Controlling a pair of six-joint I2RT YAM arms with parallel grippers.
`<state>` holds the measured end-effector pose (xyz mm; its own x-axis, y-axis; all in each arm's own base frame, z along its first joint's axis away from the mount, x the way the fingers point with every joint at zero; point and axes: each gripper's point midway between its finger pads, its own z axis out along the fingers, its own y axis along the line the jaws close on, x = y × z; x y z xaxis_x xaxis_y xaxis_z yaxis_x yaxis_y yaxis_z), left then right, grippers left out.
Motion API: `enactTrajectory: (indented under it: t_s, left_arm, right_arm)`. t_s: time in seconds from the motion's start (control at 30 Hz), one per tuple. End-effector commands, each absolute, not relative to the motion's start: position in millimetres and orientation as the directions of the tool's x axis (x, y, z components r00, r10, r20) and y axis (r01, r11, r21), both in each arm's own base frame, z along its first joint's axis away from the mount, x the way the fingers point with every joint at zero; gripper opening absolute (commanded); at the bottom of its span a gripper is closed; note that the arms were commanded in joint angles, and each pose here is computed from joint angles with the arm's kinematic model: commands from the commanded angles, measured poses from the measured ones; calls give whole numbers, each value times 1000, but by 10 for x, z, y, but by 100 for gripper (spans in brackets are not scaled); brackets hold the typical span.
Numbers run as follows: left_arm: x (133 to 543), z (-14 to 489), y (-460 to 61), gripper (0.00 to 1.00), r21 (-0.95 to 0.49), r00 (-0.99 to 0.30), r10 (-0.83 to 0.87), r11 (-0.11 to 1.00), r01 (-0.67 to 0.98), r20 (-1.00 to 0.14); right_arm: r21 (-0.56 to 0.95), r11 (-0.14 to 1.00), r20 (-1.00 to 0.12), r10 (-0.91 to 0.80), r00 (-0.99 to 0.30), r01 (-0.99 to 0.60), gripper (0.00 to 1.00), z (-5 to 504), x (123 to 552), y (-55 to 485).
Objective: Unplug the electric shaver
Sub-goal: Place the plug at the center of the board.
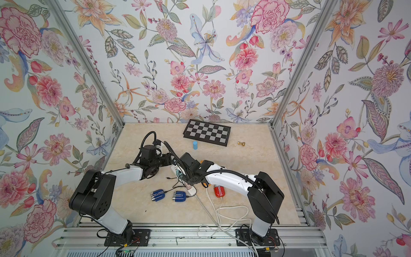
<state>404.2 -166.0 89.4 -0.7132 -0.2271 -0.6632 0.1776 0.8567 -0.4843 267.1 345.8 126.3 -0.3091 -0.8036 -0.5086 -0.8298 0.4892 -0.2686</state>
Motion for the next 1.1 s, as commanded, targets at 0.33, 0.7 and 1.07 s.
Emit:
enactTrajectory:
  t_s: [0.33,0.7,1.07]
  left_arm:
    - [4055,1005,-1500,67,-405,-684,-193,900,163,-703]
    - [3996,1057,-1469,66,-411,-670,-210,898,157,-713]
    - [3958,1057,-1412,65,-407,-660,-223,903,137,-717]
  right_arm:
    - [-418,512,-567,-792,-225,-750,5,1902,2796,3161]
    - [-470,572,-639,-746,-188,-672,5,2393,2993,2990]
    - [-491,627,-744,-663,-83,-606,4,3002,3164,3088]
